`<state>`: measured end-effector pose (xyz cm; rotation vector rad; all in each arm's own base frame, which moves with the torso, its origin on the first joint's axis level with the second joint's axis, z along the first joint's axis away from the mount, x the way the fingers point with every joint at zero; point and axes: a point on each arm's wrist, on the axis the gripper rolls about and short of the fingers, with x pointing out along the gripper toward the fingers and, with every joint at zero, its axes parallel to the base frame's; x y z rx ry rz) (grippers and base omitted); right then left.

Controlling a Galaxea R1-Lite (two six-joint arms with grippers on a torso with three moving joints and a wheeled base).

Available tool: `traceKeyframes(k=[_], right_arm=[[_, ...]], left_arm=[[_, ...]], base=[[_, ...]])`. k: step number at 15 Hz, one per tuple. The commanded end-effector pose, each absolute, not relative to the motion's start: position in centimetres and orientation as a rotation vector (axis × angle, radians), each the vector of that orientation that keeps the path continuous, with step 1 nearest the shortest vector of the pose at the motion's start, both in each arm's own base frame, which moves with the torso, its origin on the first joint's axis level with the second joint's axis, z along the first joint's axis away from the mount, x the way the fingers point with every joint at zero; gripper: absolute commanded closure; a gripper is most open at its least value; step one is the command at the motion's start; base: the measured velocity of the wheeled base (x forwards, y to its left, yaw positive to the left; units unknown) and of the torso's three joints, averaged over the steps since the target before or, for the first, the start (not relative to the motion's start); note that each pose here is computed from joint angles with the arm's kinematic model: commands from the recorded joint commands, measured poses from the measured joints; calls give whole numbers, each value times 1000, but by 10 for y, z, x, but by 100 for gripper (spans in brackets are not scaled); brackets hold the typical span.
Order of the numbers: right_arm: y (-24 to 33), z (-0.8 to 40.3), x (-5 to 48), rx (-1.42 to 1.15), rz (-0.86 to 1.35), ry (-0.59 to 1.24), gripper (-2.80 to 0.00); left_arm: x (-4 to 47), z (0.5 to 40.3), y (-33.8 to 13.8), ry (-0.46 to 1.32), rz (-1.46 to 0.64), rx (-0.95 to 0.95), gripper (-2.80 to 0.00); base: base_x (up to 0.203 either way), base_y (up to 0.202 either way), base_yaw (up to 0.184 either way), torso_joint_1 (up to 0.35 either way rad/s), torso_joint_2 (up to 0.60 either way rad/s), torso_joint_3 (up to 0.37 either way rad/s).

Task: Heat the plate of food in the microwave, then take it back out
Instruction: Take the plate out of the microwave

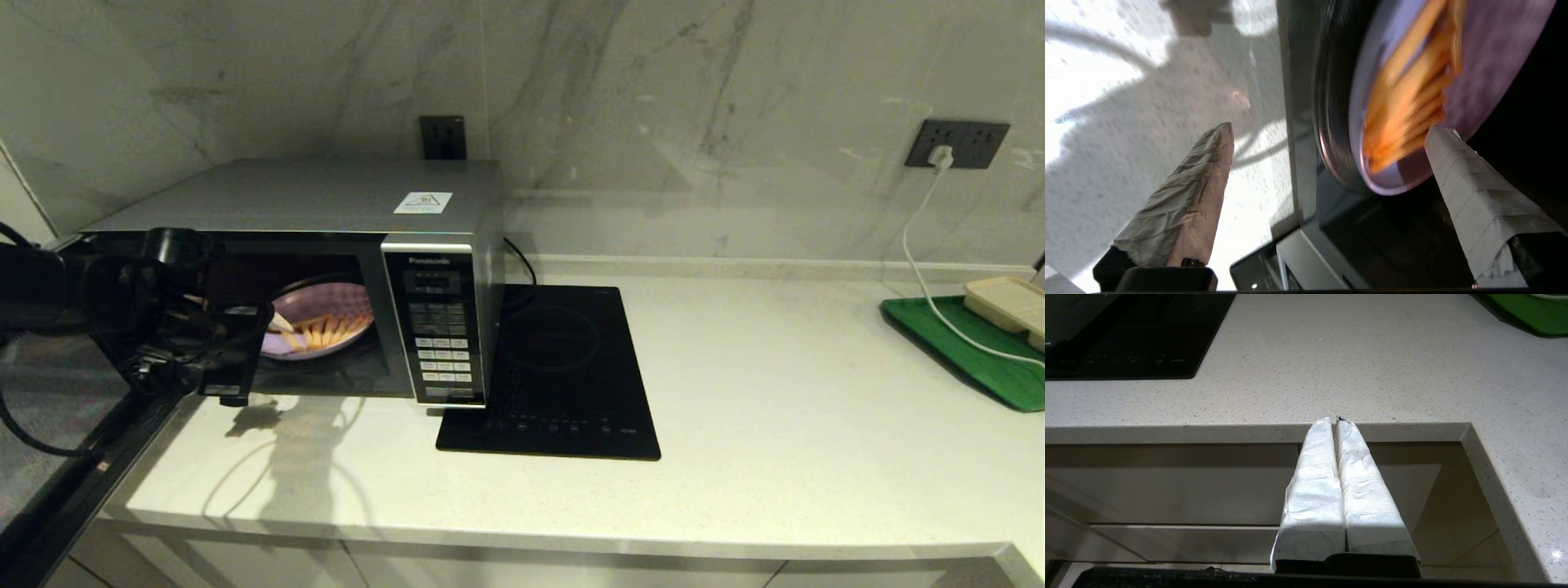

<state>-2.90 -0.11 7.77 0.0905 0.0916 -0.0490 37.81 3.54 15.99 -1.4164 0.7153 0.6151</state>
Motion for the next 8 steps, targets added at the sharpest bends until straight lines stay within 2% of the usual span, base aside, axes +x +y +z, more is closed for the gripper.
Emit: traceKeyframes(k=[1, 8], right_arm=[[-1, 78, -29, 91, -49, 93, 0], [-1, 78, -29, 91, -49, 92, 0]], left_arm=[[383, 152, 40, 723, 641, -1425, -280], [385, 138, 41, 764, 684, -1415, -280]], base=[[0, 0, 0, 0, 0, 0], [0, 0, 0, 0, 0, 0]])
